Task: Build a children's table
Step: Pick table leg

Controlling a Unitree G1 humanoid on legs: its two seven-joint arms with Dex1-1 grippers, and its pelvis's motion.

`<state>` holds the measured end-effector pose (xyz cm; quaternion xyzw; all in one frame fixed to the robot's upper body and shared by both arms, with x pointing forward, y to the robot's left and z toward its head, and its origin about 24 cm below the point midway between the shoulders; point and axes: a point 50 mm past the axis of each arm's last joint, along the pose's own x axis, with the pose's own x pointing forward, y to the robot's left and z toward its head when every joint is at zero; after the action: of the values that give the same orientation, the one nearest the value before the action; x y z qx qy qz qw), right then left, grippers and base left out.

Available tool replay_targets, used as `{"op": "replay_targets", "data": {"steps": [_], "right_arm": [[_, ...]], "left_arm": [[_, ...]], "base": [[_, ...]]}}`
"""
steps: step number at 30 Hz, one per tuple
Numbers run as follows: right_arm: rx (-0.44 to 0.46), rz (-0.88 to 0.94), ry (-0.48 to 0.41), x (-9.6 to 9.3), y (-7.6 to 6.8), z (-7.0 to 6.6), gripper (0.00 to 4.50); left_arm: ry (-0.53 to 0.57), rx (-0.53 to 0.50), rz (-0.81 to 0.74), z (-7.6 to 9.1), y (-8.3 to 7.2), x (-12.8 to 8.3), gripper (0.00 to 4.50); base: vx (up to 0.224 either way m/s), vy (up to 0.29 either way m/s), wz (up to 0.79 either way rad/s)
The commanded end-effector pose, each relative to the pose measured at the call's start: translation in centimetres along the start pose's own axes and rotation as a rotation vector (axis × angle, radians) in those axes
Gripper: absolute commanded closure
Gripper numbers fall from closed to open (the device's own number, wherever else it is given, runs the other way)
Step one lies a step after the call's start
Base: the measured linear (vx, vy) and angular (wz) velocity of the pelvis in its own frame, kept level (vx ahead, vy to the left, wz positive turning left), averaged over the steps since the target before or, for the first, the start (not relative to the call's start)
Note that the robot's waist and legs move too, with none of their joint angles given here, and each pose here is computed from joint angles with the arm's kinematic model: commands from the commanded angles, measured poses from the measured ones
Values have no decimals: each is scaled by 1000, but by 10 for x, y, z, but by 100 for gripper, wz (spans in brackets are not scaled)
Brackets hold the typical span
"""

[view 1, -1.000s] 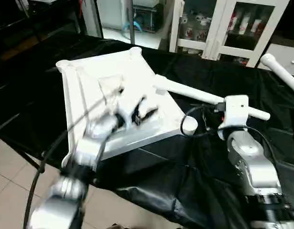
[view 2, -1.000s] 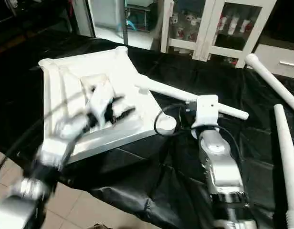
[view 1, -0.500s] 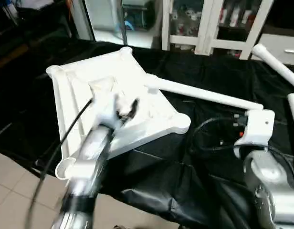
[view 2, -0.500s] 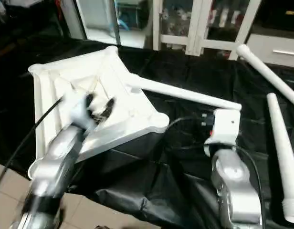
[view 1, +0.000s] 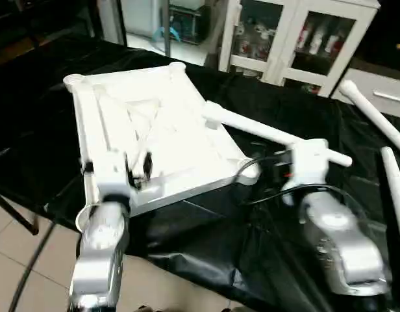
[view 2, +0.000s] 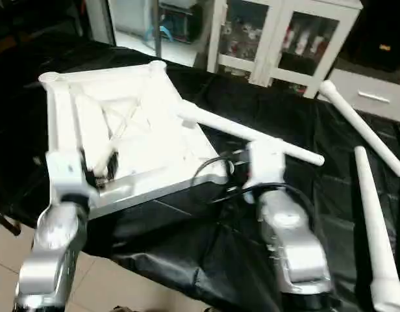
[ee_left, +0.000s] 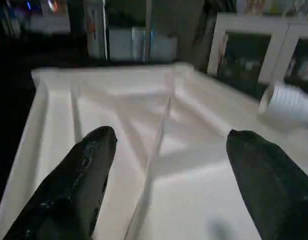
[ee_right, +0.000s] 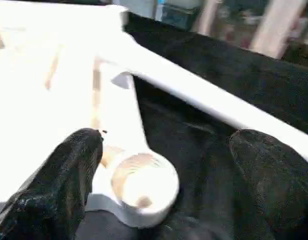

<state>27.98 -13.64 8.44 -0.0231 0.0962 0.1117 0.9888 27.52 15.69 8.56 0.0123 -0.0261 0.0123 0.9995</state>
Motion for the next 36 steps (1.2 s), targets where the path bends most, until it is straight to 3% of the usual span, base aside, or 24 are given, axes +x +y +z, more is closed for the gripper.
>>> {"op": "replay_targets", "data": {"steps": [1, 10, 17, 20, 22, 28, 29, 30, 32, 36], "right_arm": [[1, -25, 11, 1, -7, -2, 0], [-27, 29, 22, 5, 2, -5, 0], [-32, -13, 29, 11, 2, -2, 0], [77, -4, -26, 15, -1, 9, 0], [88, -6, -43, 17, -3, 13, 0], [17, -42, -42, 36, -23, 25, 0], [-51, -52, -37, 45, -34, 30, 0], [-61, -51, -33, 46, -36, 30, 0], [-133, -53, -3, 60, -55, 34, 0], [-194, -52, 40, 72, -79, 34, 0]], "left_arm": [[16, 5, -15, 0, -9, 0, 55], [32, 38, 4, 3, -5, 9, 55], [83, 71, -35, -2, -9, 10, 55], [89, 90, -79, -2, -8, 8, 55], [91, 95, -88, -1, -7, 8, 55], [134, 109, -181, -5, -2, 5, 55], [137, 120, -255, -4, -2, 3, 55], [137, 112, -275, -4, -3, 2, 55], [127, 59, -459, 2, -9, -7, 55], [75, 56, -655, 15, -14, -18, 55]], "base": [[6, -189, 47], [-17, -197, 57], [-43, -240, 60], [-80, -253, 2], [-102, -156, -3], [-79, -51, 2], [-52, 1, 3], [0, 0, 0], [0, 0, 0], [0, 0, 0]]}}
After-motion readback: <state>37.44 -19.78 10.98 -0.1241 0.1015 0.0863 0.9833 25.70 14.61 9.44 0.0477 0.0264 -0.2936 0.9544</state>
